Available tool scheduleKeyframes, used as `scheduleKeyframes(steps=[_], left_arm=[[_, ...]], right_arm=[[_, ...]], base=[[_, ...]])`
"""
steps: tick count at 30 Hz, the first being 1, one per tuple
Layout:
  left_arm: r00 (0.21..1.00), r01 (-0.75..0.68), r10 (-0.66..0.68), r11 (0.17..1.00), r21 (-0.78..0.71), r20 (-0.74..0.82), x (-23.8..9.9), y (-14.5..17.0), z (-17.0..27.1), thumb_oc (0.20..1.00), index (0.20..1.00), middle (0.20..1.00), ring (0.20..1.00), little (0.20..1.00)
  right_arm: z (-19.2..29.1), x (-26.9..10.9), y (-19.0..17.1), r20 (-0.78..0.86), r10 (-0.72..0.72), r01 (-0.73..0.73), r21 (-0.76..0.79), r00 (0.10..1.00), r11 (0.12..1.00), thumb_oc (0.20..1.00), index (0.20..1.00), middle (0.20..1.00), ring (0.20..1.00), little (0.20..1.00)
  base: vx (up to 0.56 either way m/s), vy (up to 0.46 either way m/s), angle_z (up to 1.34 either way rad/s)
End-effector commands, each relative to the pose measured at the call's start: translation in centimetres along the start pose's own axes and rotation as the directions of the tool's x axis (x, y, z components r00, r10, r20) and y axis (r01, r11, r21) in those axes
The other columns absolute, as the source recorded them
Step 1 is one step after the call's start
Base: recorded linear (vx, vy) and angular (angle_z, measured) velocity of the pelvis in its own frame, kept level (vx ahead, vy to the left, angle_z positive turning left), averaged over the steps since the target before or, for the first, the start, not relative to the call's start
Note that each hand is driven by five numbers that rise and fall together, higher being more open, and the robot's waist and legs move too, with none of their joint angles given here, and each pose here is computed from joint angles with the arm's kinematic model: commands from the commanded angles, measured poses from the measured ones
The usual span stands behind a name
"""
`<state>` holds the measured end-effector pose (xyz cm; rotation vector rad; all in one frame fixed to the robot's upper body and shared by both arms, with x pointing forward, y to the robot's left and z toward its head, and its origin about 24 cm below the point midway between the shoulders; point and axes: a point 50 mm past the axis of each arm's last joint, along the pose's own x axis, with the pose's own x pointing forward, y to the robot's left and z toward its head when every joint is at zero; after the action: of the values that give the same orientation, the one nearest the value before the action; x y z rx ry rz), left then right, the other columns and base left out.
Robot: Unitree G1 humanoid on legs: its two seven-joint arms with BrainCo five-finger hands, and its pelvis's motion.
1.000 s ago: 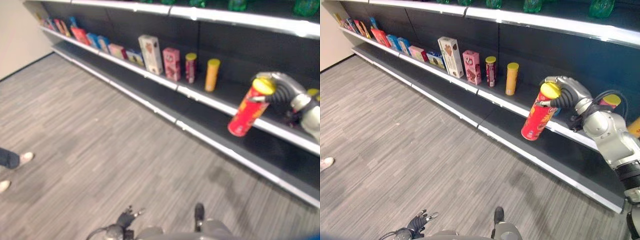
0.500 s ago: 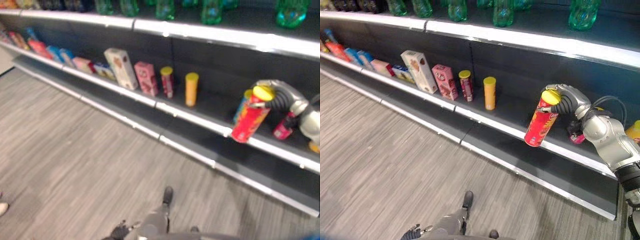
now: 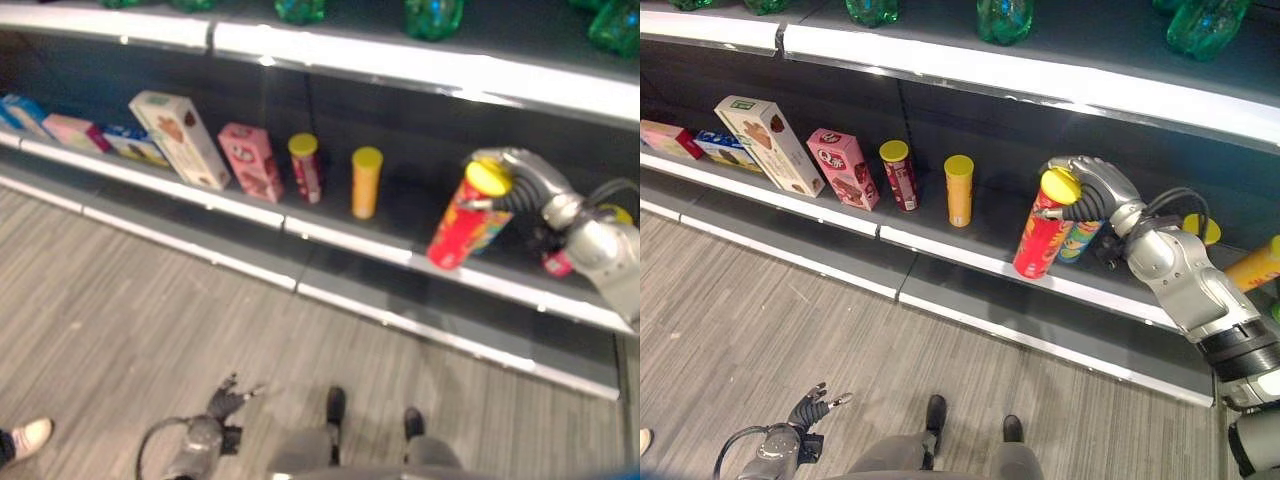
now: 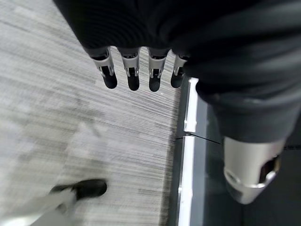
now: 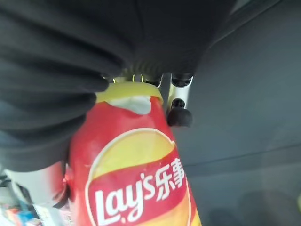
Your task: Put the goods on the table back onto the shelves and tidy them up.
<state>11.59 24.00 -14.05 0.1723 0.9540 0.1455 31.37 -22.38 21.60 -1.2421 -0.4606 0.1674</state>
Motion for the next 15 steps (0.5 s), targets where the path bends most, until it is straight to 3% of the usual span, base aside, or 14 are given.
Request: scheduleKeyframes(steps=[1,15], left_arm=[[0.999,-0.031,0.032,0.999,0.01,-0.03,-0.4,0.8,-1.1,1.0,1.0,1.0,1.0,1.0],[0.999,-0.023,0.023,1.0,0.013,-0.033,-0.4,0.2,-1.3,1.0,1.0,1.0,1.0,1.0]], right_arm=[[2.4,1.3,-4.3,0.119,-0.186,0.192,-0.039,0.975,0.981,0.2,0.2,0.2,0.2,0.2],[3.2,2.3,-4.1,0.147,-0.194,0.202,-0.036,0.97,0.979,0.2,0.2,0.2,0.2,0.2]], base=[[0.0,-0.039,0.08],[0.0,-0.015,0.04]])
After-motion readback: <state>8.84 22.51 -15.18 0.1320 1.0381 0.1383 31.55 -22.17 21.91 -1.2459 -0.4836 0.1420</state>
